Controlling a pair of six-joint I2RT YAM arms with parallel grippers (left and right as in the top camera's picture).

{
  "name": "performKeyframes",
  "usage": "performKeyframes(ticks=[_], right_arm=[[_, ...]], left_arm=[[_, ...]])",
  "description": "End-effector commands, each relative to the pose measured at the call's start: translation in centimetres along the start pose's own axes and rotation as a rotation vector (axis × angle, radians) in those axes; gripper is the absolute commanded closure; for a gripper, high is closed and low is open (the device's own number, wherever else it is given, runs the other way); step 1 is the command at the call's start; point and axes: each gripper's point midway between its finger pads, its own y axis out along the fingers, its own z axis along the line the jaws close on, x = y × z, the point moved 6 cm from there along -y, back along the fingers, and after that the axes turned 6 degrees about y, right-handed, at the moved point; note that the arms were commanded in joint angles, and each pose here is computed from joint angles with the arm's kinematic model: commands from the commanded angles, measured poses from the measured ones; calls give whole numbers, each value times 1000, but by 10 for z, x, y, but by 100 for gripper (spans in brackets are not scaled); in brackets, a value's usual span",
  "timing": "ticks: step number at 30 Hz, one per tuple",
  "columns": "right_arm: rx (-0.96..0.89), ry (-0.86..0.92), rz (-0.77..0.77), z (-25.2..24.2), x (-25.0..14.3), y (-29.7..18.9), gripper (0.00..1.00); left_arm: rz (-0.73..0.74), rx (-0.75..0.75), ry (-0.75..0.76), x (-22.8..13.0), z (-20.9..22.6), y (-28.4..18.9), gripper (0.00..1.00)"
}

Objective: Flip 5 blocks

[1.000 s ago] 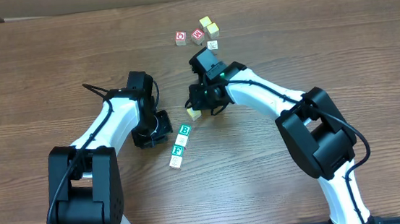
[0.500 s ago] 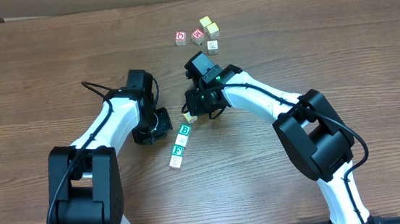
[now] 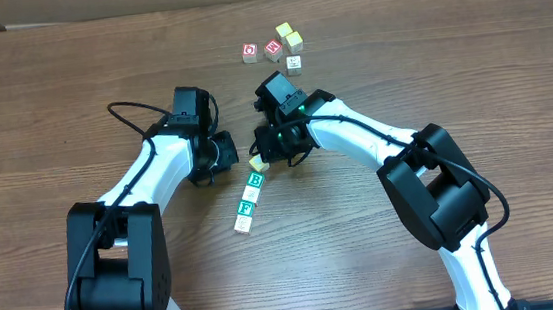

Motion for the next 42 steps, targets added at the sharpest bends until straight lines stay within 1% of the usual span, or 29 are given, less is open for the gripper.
performKeyframes(ticks=[1, 6, 11, 17, 22, 29, 42], right_arm=[[30, -56, 1, 8, 2, 0, 93], [36, -39, -20, 7, 8, -10, 89], [34, 61, -39, -3, 17, -27, 88], [4, 106, -1, -18, 14, -32, 88], [-6, 124, 7, -24, 14, -34, 88], [-6, 124, 6, -24, 14, -34, 88], [-7, 124, 7, -24, 14, -34, 87]], left_arm=[[-10, -45, 43, 0, -9, -1, 95], [-44, -72, 78, 3, -23, 0, 96], [-76, -89, 116, 5, -37, 2, 96], [-90, -6, 129, 5, -33, 11, 96], [-64, -12, 128, 2, -33, 19, 96], [-6, -108, 128, -6, -42, 20, 96], [59, -84, 116, -18, -37, 20, 96]])
